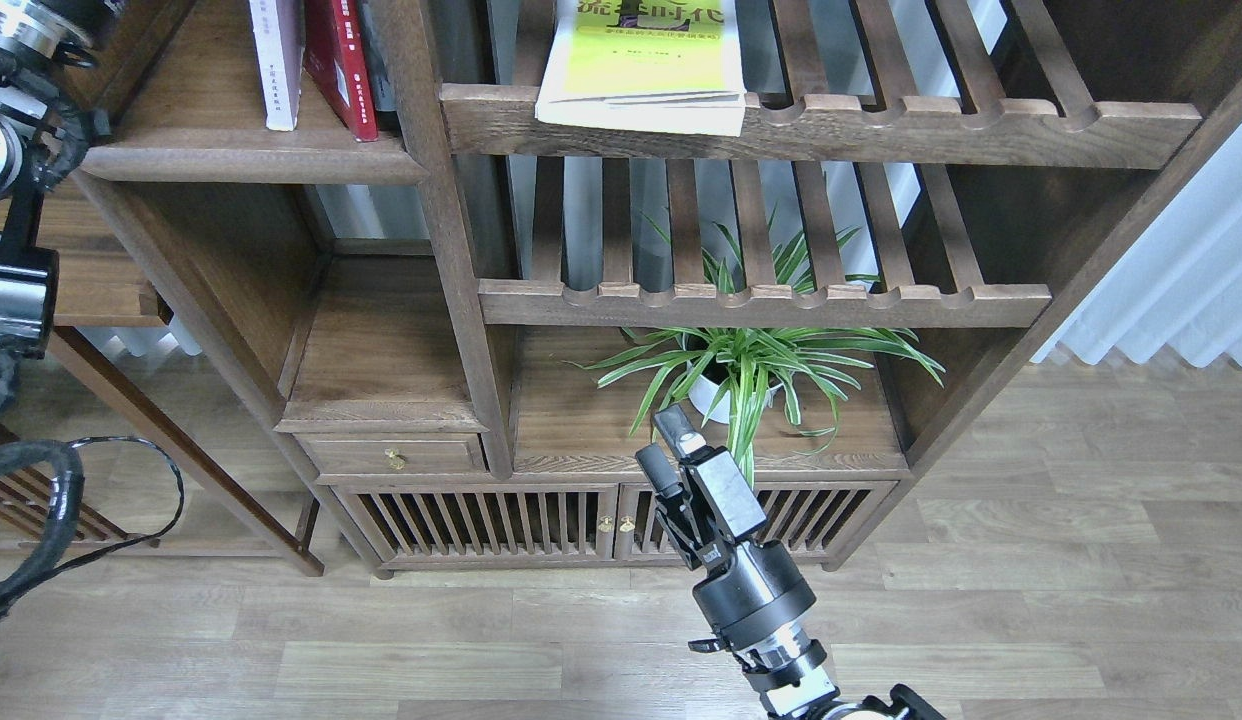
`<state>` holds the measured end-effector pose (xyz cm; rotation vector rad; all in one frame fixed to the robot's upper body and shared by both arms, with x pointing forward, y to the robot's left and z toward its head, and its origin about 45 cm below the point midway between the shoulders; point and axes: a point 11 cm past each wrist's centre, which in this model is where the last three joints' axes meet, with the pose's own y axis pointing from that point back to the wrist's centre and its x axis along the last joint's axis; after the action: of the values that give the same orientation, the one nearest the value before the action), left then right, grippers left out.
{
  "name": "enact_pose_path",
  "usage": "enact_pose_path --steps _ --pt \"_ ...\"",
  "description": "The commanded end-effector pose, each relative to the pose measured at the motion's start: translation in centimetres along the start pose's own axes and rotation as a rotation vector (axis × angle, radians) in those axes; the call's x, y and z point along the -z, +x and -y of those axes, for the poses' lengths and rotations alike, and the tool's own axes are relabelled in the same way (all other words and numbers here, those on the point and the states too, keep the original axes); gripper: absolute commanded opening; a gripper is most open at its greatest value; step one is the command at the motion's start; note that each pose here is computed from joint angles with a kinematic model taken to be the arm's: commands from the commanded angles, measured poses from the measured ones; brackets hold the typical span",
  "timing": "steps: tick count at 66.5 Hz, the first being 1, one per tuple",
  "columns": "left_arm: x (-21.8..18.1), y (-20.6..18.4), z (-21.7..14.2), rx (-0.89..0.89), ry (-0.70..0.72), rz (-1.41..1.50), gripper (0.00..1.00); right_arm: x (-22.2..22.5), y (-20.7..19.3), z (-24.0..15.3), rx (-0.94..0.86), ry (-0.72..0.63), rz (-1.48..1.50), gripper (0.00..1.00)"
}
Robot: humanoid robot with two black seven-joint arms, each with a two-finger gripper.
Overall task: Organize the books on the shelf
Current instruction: 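Withdraw the left gripper down and away from the top shelf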
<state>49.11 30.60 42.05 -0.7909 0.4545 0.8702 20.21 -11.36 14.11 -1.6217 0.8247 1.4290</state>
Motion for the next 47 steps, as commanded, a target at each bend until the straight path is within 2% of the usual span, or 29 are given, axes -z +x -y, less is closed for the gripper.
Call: enact_pose_path --steps 1,18,38,47 --pt "0.8 0.6 -0.8 -0.011 0.009 -0.008 0.88 0.0 -0.1 0.0 0.002 0.002 0.000 1.00" --pt "1.5 1.4 -2.2 -0.029 0.022 -0.009 0.88 0.0 -0.1 0.0 0.000 0.002 0.000 1.00" --pt "1.5 0.3 -2.4 0.007 0.030 0.009 0.88 0.2 -0.1 0.1 0.002 0.009 -0.002 1.00" --pt "2.3 0.9 -4.2 -0.009 0.066 0.023 0.88 0.3 -0.1 0.1 0.002 0.010 -0.003 1.00"
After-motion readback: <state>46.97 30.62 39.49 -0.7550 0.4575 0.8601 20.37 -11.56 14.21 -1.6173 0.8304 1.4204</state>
